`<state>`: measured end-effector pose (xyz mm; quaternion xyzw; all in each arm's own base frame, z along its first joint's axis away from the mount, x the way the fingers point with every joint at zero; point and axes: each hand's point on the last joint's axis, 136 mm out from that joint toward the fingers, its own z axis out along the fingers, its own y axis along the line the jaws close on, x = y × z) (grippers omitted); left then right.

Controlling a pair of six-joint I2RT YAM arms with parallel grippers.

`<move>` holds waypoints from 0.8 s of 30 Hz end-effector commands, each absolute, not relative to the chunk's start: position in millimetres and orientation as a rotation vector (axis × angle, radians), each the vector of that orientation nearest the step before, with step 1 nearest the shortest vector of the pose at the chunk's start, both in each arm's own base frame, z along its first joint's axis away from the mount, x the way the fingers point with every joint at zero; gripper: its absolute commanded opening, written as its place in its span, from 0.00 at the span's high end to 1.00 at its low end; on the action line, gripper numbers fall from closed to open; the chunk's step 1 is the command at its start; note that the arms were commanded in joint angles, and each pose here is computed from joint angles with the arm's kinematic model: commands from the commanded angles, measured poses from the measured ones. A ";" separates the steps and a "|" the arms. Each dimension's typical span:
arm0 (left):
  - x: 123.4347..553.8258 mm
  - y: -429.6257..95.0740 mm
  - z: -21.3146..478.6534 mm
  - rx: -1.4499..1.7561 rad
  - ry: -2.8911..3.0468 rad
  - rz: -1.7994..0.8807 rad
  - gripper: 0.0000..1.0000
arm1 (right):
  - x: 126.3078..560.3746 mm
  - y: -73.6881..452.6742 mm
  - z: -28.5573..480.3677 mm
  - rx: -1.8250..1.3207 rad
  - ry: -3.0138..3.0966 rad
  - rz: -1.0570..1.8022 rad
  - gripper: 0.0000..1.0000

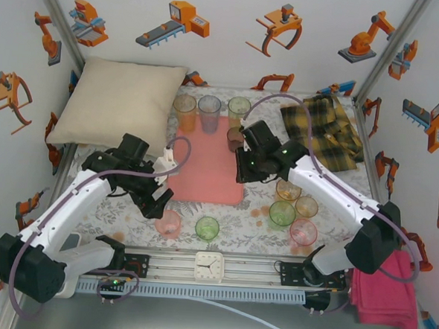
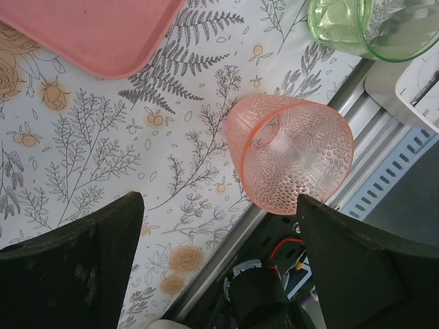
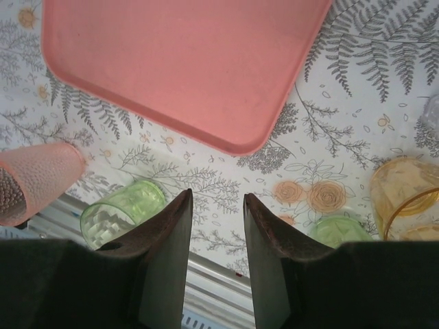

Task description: Place the glasses into the tray

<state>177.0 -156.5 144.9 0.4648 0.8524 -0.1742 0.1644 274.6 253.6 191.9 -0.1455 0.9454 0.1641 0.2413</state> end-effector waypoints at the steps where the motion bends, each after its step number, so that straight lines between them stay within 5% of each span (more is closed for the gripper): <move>1: 178.1 -161.3 136.3 1.336 2.424 -0.473 0.18 | 282.4 244.9 203.0 -0.312 2.532 0.401 0.64; 24: 175.9 -181.3 107.8 1.435 2.430 -0.382 0.37 | 279.8 221.5 187.9 -0.158 2.488 0.361 0.64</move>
